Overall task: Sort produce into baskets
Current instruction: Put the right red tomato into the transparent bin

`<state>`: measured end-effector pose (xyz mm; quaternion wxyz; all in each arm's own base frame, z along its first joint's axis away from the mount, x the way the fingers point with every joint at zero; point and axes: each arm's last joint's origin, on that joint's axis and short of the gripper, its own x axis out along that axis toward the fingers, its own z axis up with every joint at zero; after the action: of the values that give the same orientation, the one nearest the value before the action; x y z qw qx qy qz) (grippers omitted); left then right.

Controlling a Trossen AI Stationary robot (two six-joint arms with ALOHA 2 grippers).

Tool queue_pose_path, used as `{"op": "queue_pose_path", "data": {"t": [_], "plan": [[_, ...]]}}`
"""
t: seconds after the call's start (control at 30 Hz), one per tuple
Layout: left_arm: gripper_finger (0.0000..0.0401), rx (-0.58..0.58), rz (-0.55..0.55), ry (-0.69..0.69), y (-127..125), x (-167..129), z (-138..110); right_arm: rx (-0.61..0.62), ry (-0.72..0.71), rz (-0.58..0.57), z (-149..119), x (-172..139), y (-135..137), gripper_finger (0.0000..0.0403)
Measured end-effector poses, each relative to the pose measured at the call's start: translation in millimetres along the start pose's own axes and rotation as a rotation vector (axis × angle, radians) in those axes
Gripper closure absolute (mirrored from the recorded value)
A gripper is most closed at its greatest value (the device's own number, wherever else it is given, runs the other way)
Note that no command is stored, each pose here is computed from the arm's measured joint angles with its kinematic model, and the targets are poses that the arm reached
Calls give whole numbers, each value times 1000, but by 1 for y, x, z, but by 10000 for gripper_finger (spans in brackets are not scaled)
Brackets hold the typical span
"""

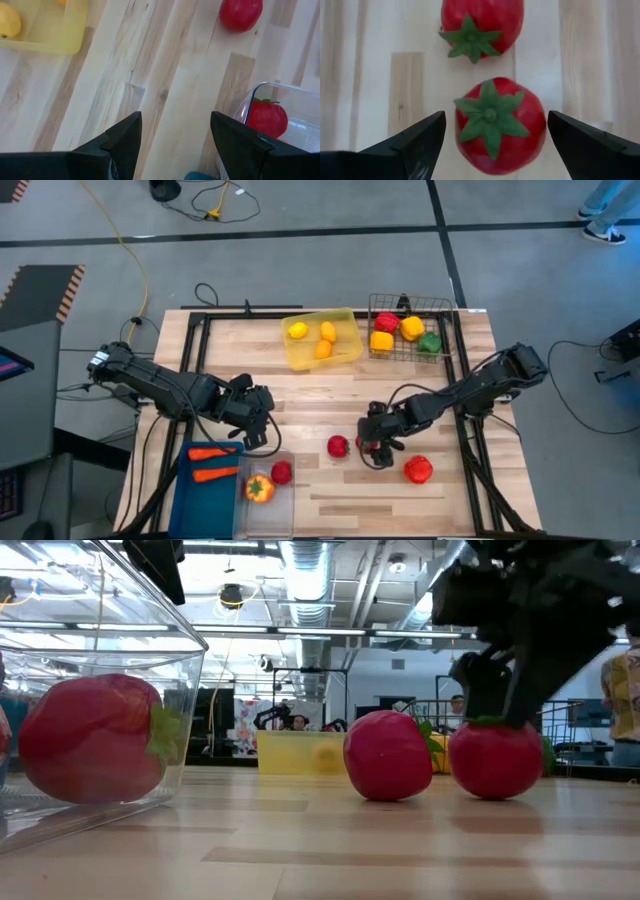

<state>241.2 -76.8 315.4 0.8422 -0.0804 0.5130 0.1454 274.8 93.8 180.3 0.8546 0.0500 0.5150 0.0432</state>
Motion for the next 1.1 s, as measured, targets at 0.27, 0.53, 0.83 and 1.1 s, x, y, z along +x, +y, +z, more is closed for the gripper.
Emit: {"op": "queue_pose_path", "data": {"t": [0.27,0.53,0.83,1.1], "plan": [[177,-4,-8,-12,-1,0,1,-28,87,-25,-7,38,0,31],[177,-7,-10,-14,-1,0,1,-23,102,-37,-8,45,-1,85],[177,-5,-8,-16,-1,0,2,-12,-48,25,21,8,6,77],[177,59,79,-73,1,0,3,-11,-308,27,74,-22,11,77]]}}
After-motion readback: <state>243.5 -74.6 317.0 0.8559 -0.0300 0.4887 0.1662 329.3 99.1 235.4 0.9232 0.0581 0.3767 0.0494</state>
